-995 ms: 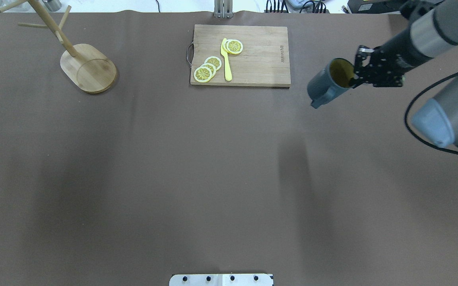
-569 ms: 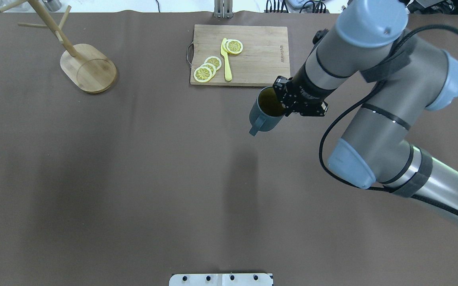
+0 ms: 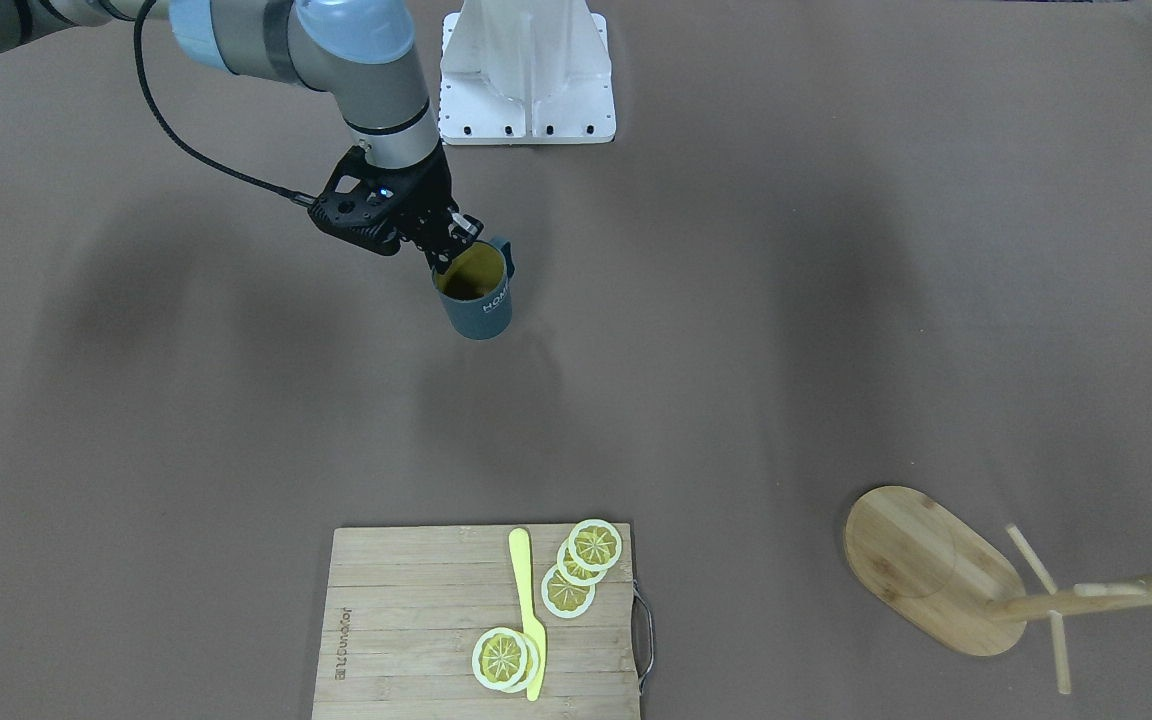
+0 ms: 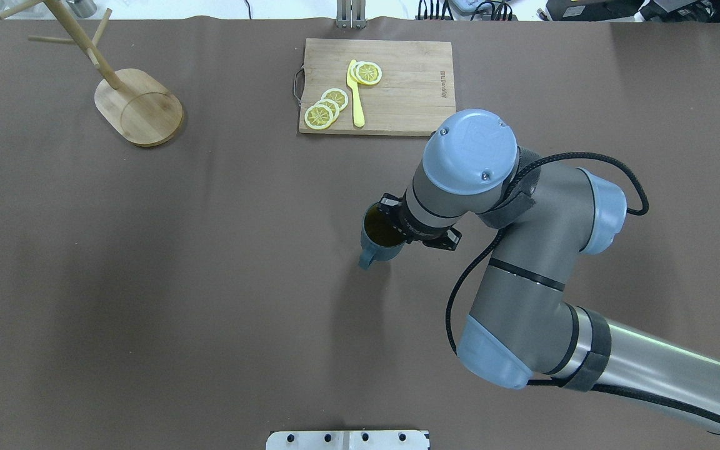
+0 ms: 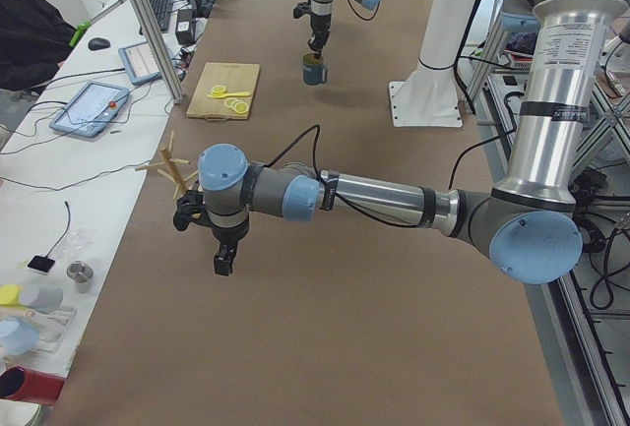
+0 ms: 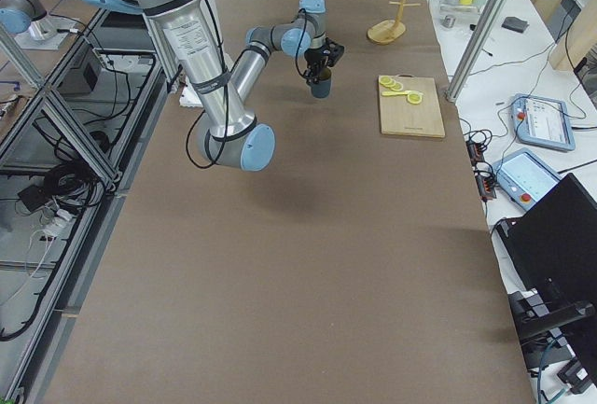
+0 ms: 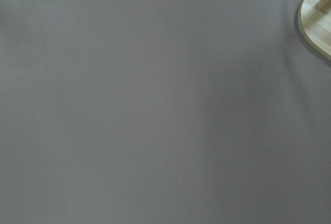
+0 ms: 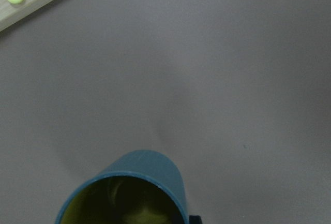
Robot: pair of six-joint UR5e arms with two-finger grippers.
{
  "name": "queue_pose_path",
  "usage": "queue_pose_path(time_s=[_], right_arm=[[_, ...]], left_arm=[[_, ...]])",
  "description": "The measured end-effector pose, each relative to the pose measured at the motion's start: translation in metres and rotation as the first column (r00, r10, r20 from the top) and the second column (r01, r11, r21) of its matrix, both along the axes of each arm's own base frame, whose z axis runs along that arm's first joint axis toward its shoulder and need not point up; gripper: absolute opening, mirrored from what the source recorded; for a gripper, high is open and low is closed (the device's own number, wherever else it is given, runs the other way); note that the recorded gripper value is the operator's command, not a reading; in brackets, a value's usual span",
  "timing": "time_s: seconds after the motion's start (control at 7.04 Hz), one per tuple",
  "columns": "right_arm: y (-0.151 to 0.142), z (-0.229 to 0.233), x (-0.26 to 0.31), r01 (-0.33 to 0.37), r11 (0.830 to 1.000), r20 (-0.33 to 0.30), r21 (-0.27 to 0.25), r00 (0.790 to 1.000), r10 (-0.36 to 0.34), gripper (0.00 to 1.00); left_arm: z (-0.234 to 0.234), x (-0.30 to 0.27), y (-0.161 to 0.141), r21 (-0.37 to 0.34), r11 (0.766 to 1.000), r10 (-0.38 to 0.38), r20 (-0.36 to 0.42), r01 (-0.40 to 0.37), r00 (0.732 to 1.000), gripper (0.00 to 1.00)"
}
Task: Hang cup on storage rack
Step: 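Carry the teal mug with the right gripper to the table center, then set the teal mug down, open the right gripper and withdraw it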
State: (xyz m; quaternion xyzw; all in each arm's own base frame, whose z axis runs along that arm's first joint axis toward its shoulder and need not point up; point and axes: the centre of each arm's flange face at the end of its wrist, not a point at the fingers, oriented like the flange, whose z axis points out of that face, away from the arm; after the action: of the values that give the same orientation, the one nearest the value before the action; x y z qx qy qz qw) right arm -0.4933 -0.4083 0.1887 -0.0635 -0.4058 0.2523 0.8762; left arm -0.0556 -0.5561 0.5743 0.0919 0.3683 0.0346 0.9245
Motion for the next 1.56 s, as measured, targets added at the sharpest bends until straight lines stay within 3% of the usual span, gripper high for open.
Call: queue_pose_path(time_s=[0.43, 0.57, 0.71, 1.14, 1.28, 1.56], right_arm=[[-0.013, -0.007, -0.035, -0.044, 0.998, 0.002, -0.033, 0.999, 0.044, 0.0], [-0.017, -0.005, -0.041, -0.057, 0.998, 0.01, -0.04, 0.998, 0.057, 0.66], [-0.019, -0.003, -0.044, -0.063, 0.997, 0.016, -0.042, 0.998, 0.063, 1.0], [-0.022, -0.014, -0.037, -0.072, 0.997, 0.052, -0.029, 0.996, 0.073, 1.0], [-0.028, -0.022, -0.016, -0.087, 0.996, 0.076, -0.025, 0.993, 0.088, 1.0], [-0.062, -0.013, 0.063, -0.093, 0.993, 0.133, -0.078, 0.986, 0.103, 1.0]], left_arm=[[-0.001, 0.0, 0.001, 0.004, 1.0, 0.002, -0.002, -0.002, 1.0, 0.98], [-0.001, 0.0, 0.001, 0.004, 1.0, 0.002, -0.002, -0.002, 1.0, 0.98], [-0.002, 0.0, 0.001, 0.005, 1.0, 0.002, -0.003, -0.002, 1.0, 0.98], [-0.026, 0.001, -0.012, 0.034, 0.999, -0.017, -0.007, 0.018, 1.0, 0.98], [-0.045, 0.009, -0.019, 0.056, 0.998, -0.021, -0.018, 0.022, 1.0, 0.98], [-0.104, 0.068, -0.013, 0.126, 0.991, 0.055, -0.071, -0.046, 0.996, 0.98]])
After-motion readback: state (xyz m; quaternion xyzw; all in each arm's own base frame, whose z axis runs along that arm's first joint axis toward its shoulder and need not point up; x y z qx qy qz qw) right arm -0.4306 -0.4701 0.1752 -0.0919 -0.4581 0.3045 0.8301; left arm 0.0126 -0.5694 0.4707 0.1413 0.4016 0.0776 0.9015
